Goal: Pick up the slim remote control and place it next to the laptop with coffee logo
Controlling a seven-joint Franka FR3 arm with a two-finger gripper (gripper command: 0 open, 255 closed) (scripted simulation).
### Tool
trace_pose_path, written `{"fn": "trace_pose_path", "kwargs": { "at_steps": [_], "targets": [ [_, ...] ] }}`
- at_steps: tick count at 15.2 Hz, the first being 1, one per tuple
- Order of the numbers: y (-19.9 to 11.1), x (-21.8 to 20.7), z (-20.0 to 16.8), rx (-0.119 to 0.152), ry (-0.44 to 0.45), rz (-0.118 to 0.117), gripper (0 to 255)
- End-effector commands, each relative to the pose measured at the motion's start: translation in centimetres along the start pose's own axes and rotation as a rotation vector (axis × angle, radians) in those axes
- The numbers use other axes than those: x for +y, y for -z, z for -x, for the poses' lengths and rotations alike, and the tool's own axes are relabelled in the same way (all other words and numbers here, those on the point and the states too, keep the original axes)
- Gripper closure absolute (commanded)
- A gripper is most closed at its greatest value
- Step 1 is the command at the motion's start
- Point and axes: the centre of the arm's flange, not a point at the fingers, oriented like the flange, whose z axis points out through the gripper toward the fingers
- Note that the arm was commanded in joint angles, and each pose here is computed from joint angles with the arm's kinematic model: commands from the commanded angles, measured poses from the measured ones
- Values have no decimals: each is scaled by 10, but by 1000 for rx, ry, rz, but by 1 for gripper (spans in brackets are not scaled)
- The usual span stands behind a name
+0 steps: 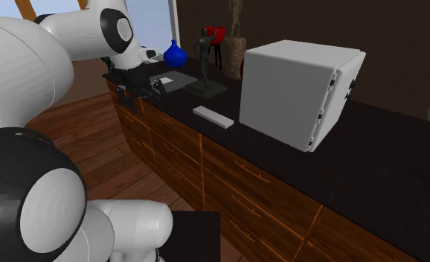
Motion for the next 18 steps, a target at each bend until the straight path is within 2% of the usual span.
{"fn": "trace_pose_path", "kwargs": {
  "at_steps": [1,9,18],
  "targets": [
    [0,0,0,0,0,0,0],
    [-40,96,-43,-10,219,-45,0],
    [-90,187,-114,-22,466,-95,0]
  ]
}}
